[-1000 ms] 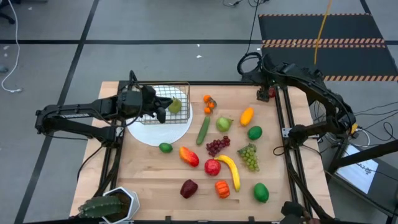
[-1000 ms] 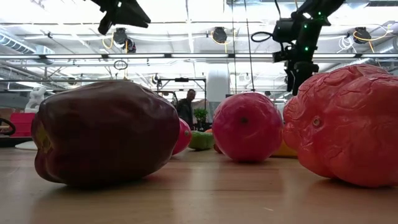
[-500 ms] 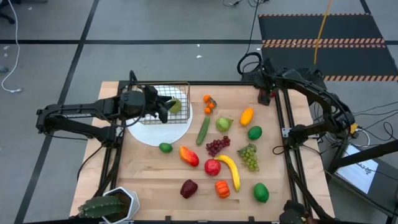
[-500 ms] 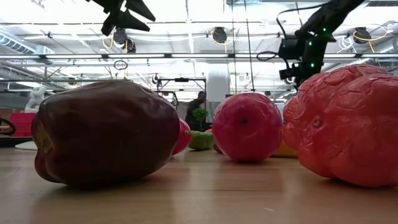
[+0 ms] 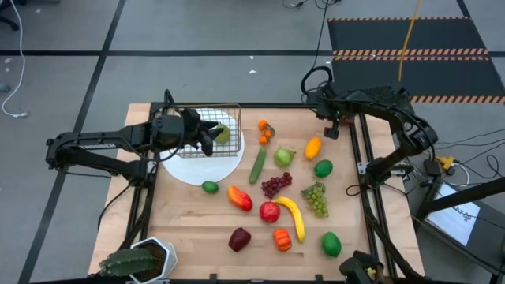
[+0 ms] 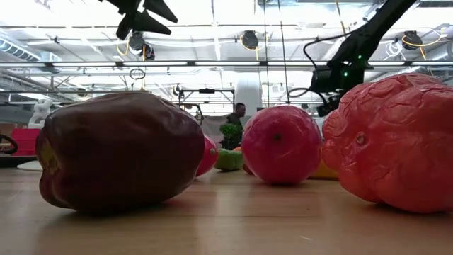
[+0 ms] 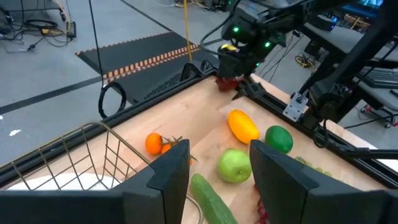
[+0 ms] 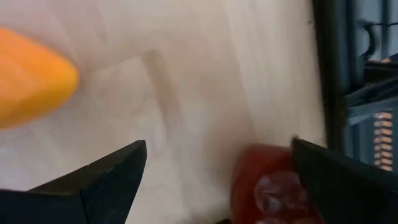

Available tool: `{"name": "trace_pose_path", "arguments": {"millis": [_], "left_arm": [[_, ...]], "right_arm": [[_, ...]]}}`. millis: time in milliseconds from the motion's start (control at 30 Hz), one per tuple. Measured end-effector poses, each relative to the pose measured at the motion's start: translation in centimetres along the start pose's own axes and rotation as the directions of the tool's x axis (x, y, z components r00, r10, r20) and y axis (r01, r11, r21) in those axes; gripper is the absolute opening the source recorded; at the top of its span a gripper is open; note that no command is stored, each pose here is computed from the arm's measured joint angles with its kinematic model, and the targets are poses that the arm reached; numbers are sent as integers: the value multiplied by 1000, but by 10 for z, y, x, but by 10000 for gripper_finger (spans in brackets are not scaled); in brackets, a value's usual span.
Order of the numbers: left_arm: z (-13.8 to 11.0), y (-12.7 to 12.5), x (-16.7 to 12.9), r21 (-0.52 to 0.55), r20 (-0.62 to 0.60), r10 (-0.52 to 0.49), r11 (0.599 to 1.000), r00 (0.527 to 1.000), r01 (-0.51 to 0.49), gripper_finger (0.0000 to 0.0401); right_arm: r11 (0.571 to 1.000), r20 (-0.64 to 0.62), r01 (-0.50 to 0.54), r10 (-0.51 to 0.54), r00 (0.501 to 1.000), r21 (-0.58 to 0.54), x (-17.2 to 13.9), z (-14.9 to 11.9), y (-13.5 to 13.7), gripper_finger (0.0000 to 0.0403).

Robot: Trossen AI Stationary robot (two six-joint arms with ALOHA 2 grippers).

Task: Build produce basket
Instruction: Put the top apple into the wired basket

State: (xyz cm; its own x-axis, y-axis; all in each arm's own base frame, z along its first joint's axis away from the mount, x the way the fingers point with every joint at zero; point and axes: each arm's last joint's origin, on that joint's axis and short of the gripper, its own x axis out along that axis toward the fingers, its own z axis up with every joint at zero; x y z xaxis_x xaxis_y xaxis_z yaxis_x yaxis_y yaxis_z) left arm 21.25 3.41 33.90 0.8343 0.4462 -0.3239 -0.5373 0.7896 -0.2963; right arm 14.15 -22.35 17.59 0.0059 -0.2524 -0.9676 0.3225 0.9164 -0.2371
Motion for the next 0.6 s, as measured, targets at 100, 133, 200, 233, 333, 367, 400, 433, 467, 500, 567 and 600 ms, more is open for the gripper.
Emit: {"name": "trace_pose_path", "arguments": {"millis": [100,133,200,233,333,367,400,433,467,500,567,600], "left_arm": [[1,-1,0,-5,12,-5,1000,1000,5,170],[1,-1,0,-8,14,-6,1000,1000,7,170],[1,-1,0,-15,14,-8,1000,1000,8,170],[1,-1,0,-21,13,-10,1000,1000,10,170],[1,-2,-1,-20,12,-15,1000,1000,15,170],[1,-2,-1,-17,12,-15,1000,1000,15,170],[1,-2,-1,-13,12,-15,1000,1000,15,170],[1,-2,-1,-12,12,-15,1000,1000,15,170],[1,-2,-1,-10,12,-15,1000,1000,15,170],[1,-2,-1,-8,12,-14,1000,1000,14,170],[1,-2,-1,-6,12,-14,1000,1000,15,170],[1,-2,-1,-6,12,-15,1000,1000,15,170]], "right_arm": [[1000,-8,-10,10,1000,-15,5,1,0,385],[1000,-13,-15,14,1000,-16,6,1,0,380],[1000,-22,-21,21,1000,-18,9,1,0,370],[1000,-26,-26,25,999,-18,10,2,0,364],[999,-45,-41,40,998,-20,15,2,1,343],[999,-53,-48,47,998,-21,17,2,1,335],[998,-60,-55,53,997,-22,19,2,2,328],[998,-66,-59,58,996,-22,20,2,2,320],[998,-69,-62,60,996,-23,22,2,2,313],[998,-73,-64,63,995,-20,22,2,2,307],[998,-75,-66,65,995,-4,23,2,2,295],[998,-75,-65,65,995,5,23,2,2,290]]}}
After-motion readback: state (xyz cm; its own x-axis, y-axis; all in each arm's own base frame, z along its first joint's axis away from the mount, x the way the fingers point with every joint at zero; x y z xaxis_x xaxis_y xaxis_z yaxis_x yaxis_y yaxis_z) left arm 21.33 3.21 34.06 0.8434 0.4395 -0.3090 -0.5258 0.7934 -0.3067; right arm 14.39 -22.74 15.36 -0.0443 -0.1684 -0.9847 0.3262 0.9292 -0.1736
